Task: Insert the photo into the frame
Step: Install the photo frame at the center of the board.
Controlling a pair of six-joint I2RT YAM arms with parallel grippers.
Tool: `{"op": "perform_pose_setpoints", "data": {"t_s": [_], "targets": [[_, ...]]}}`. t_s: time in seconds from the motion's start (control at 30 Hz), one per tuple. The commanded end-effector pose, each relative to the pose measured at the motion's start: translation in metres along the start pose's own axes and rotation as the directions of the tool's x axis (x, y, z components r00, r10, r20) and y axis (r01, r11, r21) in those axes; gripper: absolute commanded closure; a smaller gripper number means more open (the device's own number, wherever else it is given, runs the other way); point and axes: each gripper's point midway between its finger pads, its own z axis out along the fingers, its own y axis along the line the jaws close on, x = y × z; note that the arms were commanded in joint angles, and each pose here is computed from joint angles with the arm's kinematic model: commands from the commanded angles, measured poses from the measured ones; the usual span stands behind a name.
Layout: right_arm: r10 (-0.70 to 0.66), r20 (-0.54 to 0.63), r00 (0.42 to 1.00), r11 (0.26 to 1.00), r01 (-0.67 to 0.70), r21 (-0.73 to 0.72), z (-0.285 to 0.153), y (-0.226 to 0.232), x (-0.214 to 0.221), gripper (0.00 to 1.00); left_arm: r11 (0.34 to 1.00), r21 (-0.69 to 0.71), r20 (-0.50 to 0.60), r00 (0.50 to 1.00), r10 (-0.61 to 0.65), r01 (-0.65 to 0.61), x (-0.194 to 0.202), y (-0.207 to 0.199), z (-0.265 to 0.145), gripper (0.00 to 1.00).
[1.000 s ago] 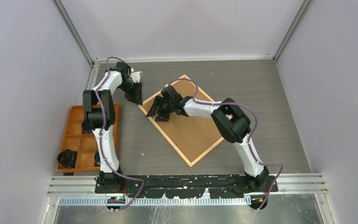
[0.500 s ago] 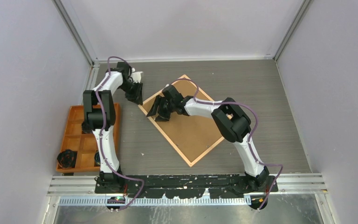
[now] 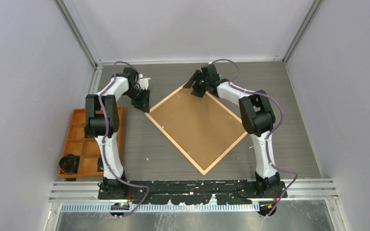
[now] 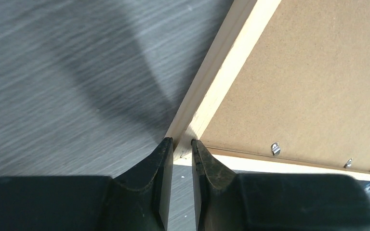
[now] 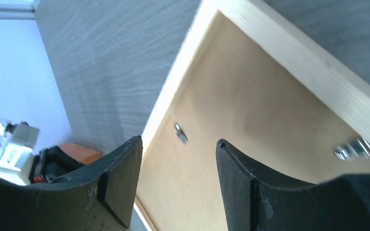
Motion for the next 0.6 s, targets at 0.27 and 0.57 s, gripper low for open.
{"op": "perform_pose_setpoints", "data": {"t_s": [0.27, 0.57], "targets": [[-0.051, -0.051, 0.997, 0.999, 0.051, -0.004, 0.033, 0.006, 0.016, 0.38, 0.995, 0.098, -0.073, 0.997, 0.041, -0.034, 0.037, -0.036, 0.010, 0.79], [-0.076, -0.108, 0.991, 0.997, 0.076, -0.003, 0.033, 0.001, 0.045, 0.39, 0.993, 0.115, -0.081, 0.996, 0.047, -0.038, 0.049, -0.041, 0.014, 0.79]]}}
